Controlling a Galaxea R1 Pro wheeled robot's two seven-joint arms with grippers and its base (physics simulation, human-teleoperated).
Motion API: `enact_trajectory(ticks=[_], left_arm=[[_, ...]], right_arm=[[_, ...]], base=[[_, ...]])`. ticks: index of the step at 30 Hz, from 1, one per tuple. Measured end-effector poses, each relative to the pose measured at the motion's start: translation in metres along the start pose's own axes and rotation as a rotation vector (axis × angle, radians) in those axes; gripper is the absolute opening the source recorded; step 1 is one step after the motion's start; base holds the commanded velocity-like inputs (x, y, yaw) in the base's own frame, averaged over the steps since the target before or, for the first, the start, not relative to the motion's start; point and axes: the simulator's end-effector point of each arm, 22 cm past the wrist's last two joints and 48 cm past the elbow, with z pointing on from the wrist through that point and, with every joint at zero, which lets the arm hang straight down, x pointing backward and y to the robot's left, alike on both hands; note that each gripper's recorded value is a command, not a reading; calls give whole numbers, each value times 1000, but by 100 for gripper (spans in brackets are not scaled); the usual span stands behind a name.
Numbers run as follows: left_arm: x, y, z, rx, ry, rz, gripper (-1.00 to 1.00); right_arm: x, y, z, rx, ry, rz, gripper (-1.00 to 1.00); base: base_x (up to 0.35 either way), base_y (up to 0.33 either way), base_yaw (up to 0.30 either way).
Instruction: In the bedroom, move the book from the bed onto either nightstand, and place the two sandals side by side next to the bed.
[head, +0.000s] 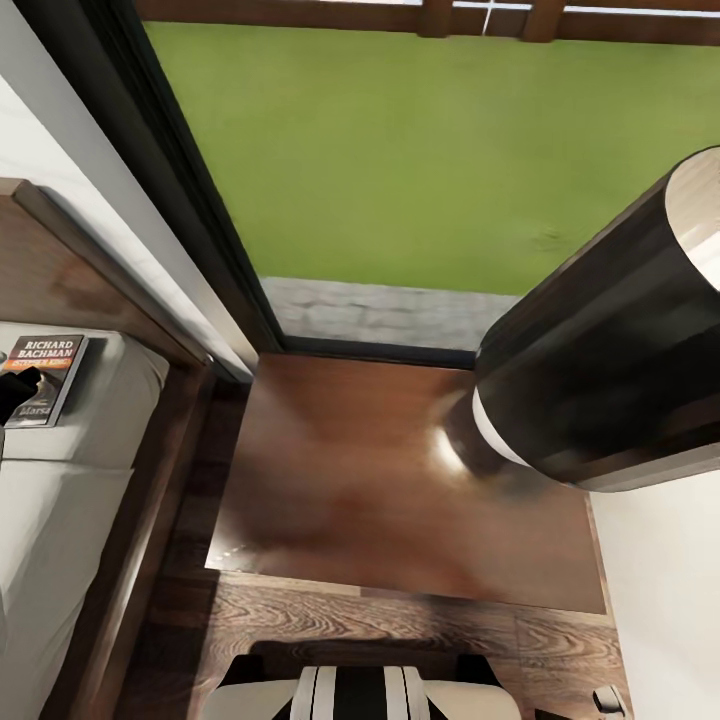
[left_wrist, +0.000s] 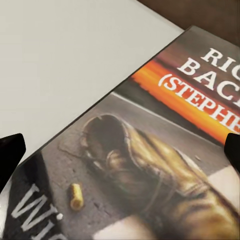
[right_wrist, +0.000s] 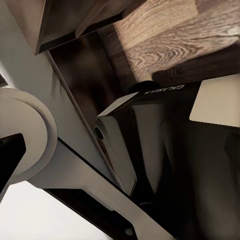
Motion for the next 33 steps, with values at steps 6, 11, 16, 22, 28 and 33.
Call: enact_trajectory(ticks=[6,11,16,22,28,33], left_arm=[[0,0,0,0,0,0,100],[0,0,0,0,0,0,100],[0,-1,0,4,-1,-3,100],[0,-2,0,4,-2,-3,100],[0,-2,0,5,-2,-4,100],[0,-2,0,4,-2,-4,100]], right_arm=[[0,0,0,0,0,0,100],[0,0,0,0,0,0,100],[0,0,0,-1,0,0,100],[0,0,0,0,0,0,100],[0,0,0,0,-1,2,100],[1,0,0,0,-3,6,100]], base=[[0,-2,0],[0,0,0],[-60,-94,0],[-22,-51,0],[-2,-5,0],[0,0,0]])
